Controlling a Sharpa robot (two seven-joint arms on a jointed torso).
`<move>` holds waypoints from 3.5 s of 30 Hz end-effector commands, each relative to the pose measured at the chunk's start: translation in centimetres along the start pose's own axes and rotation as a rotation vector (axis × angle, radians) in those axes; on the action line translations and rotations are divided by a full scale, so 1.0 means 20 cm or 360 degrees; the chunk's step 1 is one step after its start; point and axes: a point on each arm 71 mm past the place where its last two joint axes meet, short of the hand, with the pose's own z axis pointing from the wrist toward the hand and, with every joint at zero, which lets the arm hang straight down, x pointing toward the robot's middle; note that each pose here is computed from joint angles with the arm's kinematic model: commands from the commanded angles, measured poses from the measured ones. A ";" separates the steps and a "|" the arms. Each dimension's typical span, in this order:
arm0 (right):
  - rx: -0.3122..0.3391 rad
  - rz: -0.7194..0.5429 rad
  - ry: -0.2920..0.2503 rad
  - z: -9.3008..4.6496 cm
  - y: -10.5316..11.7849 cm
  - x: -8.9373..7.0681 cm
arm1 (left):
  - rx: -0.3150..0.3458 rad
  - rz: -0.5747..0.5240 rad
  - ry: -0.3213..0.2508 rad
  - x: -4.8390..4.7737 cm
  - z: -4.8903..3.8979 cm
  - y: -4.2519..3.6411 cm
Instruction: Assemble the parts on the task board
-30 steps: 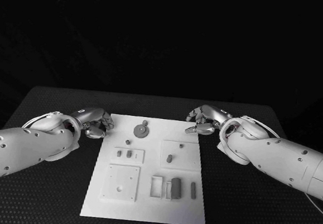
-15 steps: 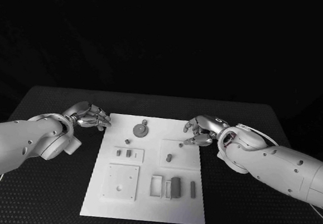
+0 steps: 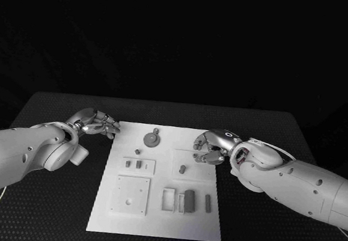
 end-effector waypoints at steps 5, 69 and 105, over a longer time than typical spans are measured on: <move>-0.0055 -0.0220 0.0027 0.00 0.04 0.04 | 0.0030 -0.0073 0.0007 -0.003 -0.002 -0.008; 0.0016 -0.0332 0.0020 0.04 0.05 0.12 | -0.0003 -0.0093 0.0025 -0.012 0.001 0.007; 0.0024 -0.0307 -0.0089 0.03 0.06 0.09 | -0.0012 -0.0088 0.0010 -0.029 0.004 0.017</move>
